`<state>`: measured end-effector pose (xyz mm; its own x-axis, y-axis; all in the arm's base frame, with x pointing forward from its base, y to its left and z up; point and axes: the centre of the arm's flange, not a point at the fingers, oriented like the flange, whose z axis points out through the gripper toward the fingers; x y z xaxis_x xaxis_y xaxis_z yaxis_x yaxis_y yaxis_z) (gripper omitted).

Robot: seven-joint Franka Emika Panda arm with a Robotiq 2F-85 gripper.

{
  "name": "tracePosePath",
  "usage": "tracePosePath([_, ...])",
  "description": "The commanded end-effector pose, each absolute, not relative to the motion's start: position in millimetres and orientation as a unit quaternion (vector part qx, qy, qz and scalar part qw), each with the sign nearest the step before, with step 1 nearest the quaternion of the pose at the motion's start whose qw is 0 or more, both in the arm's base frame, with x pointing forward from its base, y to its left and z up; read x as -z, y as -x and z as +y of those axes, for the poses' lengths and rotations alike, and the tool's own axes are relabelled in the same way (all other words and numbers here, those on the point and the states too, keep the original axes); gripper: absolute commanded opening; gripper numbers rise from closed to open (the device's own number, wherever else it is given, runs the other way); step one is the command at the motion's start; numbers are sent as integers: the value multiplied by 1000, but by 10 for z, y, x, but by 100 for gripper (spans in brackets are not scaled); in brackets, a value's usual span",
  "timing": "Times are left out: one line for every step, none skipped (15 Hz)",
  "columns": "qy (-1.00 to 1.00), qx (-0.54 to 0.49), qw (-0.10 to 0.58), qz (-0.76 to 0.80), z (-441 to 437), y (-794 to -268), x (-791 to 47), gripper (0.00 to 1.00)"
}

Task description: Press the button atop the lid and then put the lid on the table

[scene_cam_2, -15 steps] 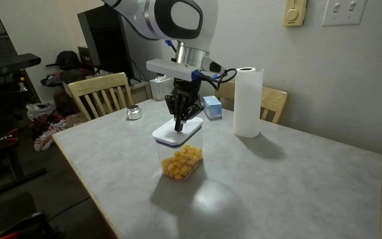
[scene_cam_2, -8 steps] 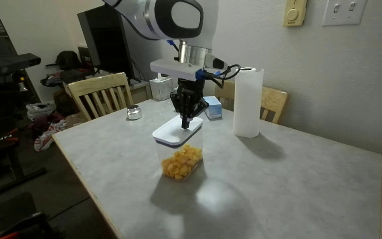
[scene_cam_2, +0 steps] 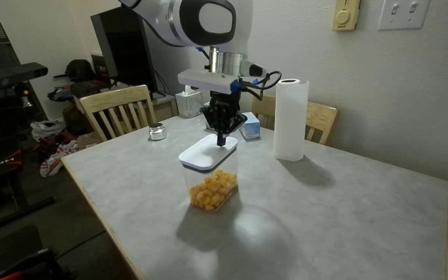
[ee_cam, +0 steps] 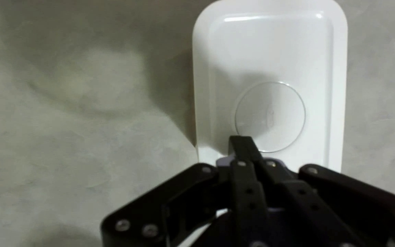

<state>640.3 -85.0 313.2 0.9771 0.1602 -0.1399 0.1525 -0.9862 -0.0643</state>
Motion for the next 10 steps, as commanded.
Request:
tracePosePath([994, -60, 39, -81, -786, -6285, -3118, 0])
tracePosePath([994, -62, 40, -81, -766, -6275, -3110, 0])
tracePosePath([994, -64, 42, -80, -743, -6257, -3107, 0])
tracePosePath([994, -65, 43, -79, -723, -6240, -3096, 0])
tracePosePath([994, -69, 44, -77, -703, -6218, -3085, 0])
tracePosePath([993, -72, 46, -76, -685, -6197, -3073, 0])
tracePosePath([993, -74, 45, -74, -669, -6179, -3078, 0])
tracePosePath([993, -76, 44, -73, -658, -6164, -3083, 0])
tracePosePath([993, -78, 43, -73, -647, -6146, -3089, 0])
tracePosePath([993, -80, 43, -72, -637, -6129, -3100, 0])
